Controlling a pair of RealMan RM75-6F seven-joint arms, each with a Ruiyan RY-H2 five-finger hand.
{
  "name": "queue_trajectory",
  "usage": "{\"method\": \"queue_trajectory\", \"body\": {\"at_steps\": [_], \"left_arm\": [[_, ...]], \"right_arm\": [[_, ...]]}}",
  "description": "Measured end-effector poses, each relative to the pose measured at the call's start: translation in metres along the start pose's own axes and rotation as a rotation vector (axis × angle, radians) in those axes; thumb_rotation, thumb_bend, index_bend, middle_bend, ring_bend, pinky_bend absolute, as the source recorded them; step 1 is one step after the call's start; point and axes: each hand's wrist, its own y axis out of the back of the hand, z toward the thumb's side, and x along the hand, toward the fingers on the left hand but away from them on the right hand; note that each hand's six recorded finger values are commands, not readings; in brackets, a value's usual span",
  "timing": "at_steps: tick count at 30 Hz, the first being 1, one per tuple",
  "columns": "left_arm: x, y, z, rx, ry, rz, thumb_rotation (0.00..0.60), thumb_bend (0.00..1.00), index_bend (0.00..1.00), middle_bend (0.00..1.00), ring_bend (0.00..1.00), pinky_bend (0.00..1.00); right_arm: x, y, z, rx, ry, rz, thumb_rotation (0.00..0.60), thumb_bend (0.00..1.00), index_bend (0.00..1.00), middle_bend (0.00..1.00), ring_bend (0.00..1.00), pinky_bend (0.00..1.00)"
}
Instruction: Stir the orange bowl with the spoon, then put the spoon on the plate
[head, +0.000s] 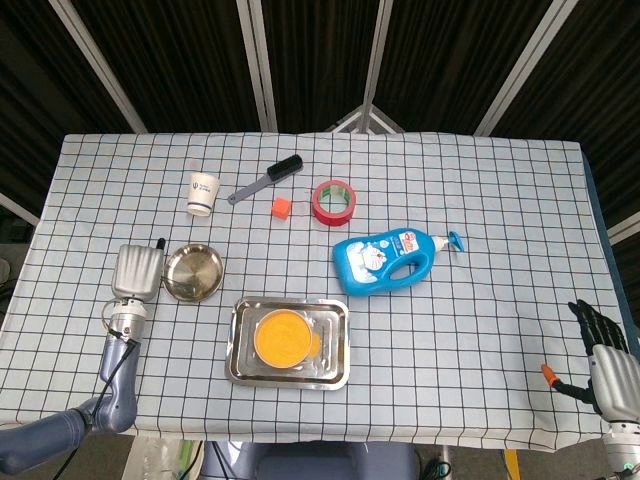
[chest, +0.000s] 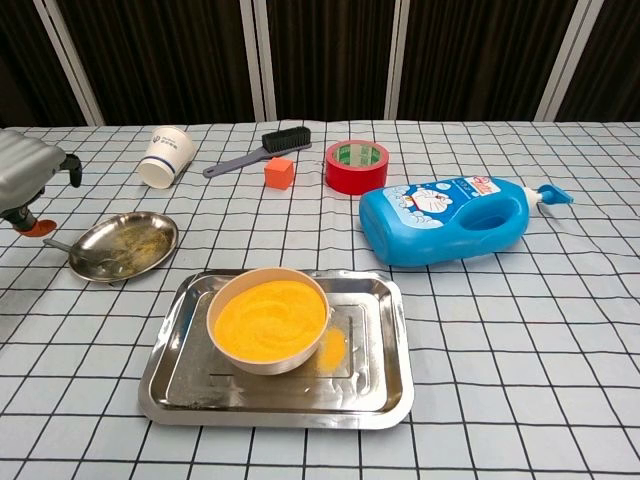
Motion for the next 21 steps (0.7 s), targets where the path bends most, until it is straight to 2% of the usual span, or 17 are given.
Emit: {"method": "queue_trajectory", "body": {"at_steps": [3, 5, 6, 8, 11, 16, 19, 21], "left_arm": [[-0.004, 0.007, -0.004, -0.061, -0.003, 0.018, 0.600, 0.31, 0.29, 0.76, 0.84, 0.88], [-0.008, 0.011, -0.007, -0.108, -0.005, 0.034, 0.600, 0.31, 0.36, 0.74, 0.80, 0.85], [-0.012, 0.015, -0.011, -0.142, -0.004, 0.046, 0.600, 0.31, 0.41, 0.75, 0.80, 0.85], [-0.019, 0.021, -0.020, -0.191, 0.001, 0.076, 0.600, 0.37, 0.57, 0.84, 0.81, 0.85], [-0.035, 0.032, -0.039, -0.266, 0.020, 0.146, 0.600, 0.43, 0.68, 0.90, 0.84, 0.85], [-0.072, 0.040, -0.077, -0.382, 0.049, 0.238, 0.600, 0.44, 0.74, 0.94, 0.87, 0.86], [-0.095, 0.041, -0.103, -0.422, 0.064, 0.253, 0.600, 0.44, 0.75, 0.94, 0.88, 0.86], [-0.110, 0.038, -0.118, -0.428, 0.067, 0.232, 0.600, 0.43, 0.72, 0.89, 0.85, 0.85]], "right_arm": [[0.000, 0.000, 0.000, 0.000, -0.001, 0.002, 0.600, 0.31, 0.00, 0.00, 0.00, 0.00], [0.000, 0.000, -0.001, 0.002, -0.001, 0.004, 0.600, 0.31, 0.00, 0.00, 0.00, 0.00], [0.000, 0.000, -0.001, 0.003, -0.001, 0.005, 0.600, 0.31, 0.00, 0.00, 0.00, 0.00], [0.000, -0.001, -0.001, 0.004, -0.001, 0.005, 0.600, 0.31, 0.00, 0.00, 0.00, 0.00], [0.000, -0.001, -0.001, 0.002, -0.002, 0.008, 0.600, 0.31, 0.00, 0.00, 0.00, 0.00], [0.002, -0.003, 0.000, 0.007, -0.002, 0.011, 0.600, 0.31, 0.00, 0.00, 0.00, 0.00], [0.002, -0.004, 0.000, 0.014, -0.003, 0.015, 0.600, 0.31, 0.00, 0.00, 0.00, 0.00], [0.003, -0.004, -0.001, 0.020, -0.006, 0.019, 0.600, 0.31, 0.00, 0.00, 0.00, 0.00]]}}
